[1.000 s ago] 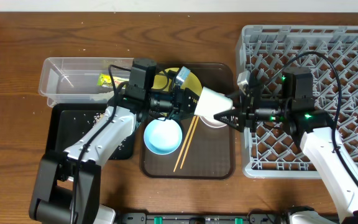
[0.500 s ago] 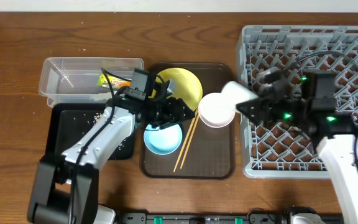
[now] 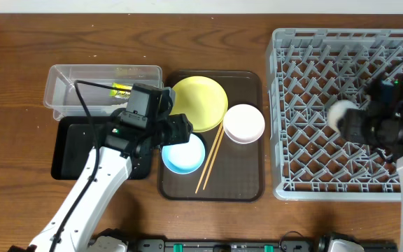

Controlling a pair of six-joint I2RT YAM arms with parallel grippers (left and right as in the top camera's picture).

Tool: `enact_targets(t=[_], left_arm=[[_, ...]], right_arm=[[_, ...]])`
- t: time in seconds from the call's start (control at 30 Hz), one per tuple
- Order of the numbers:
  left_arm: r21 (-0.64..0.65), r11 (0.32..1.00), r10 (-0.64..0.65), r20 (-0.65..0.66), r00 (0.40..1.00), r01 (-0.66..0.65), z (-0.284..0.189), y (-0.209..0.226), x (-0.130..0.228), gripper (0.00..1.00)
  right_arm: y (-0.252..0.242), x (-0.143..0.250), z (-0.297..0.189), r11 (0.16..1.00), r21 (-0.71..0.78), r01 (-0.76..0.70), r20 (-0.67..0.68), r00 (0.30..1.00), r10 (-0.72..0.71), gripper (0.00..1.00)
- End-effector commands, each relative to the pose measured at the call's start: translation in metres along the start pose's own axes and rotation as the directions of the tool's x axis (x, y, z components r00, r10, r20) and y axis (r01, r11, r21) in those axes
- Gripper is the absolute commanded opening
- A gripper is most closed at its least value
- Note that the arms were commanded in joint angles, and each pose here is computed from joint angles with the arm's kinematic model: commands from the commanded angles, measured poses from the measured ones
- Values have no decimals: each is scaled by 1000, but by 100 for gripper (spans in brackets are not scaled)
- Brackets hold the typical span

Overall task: Sort waste into correct bins and load items into the dishwasher rack
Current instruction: 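Place the white cup into the dish rack with the right gripper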

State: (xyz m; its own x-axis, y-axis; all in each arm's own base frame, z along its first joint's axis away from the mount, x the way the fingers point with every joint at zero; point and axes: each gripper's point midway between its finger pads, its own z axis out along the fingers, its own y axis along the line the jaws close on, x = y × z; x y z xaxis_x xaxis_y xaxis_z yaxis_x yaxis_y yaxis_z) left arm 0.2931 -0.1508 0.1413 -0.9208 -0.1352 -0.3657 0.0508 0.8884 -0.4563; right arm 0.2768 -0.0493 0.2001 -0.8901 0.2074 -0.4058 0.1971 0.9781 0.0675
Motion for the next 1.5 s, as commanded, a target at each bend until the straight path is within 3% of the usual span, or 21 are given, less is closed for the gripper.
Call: enact_targets(t=[0.0,0.4,0.53,0.57,0.63,0.67,0.77,0.8,0.83,1.1,1.23,1.47], left_arm=[[-54,998,23,31,999,-22,-4,8,-7,58],[-58,998,20,22,1000,-19,-3,10,-5,59],[-60,998,19,19,1000,-18,-3,10,-4,59],[-60,998,19,18,1000,-18,-3,10,-4,59],[-61,998,18,16,1000,-17,-3,10,-3,59],[-61,998,18,15,1000,-17,-3,10,-3,59],[-64,998,16,10,1000,-16,-3,11,-2,59],[-64,998,16,9,1000,-15,-3,11,-1,59],[-65,998,15,7,1000,-15,-3,11,-1,59],[-81,997,4,-26,1000,-6,-3,15,7,59],[-155,988,-5,-34,999,0,-5,29,12,59],[-190,982,-16,-58,998,5,-4,37,18,59]], right_arm=[[-45,3,-1,972,206,-110,-15,993,115,4],[-62,35,40,959,246,-142,-260,943,206,6],[-63,40,53,959,249,-134,-314,926,211,13],[-63,41,57,959,250,-131,-329,920,212,17],[-63,43,61,959,251,-129,-345,914,213,37],[-63,43,63,960,250,-129,-351,912,214,57],[-60,43,66,963,232,-136,-358,909,215,76],[-59,43,66,964,227,-138,-359,909,214,91],[-59,43,66,964,226,-138,-359,908,215,98],[-41,37,70,976,127,-178,-348,913,212,99],[-31,24,66,982,70,-178,-310,932,191,99],[14,-26,30,993,-114,-39,-100,995,28,99]])
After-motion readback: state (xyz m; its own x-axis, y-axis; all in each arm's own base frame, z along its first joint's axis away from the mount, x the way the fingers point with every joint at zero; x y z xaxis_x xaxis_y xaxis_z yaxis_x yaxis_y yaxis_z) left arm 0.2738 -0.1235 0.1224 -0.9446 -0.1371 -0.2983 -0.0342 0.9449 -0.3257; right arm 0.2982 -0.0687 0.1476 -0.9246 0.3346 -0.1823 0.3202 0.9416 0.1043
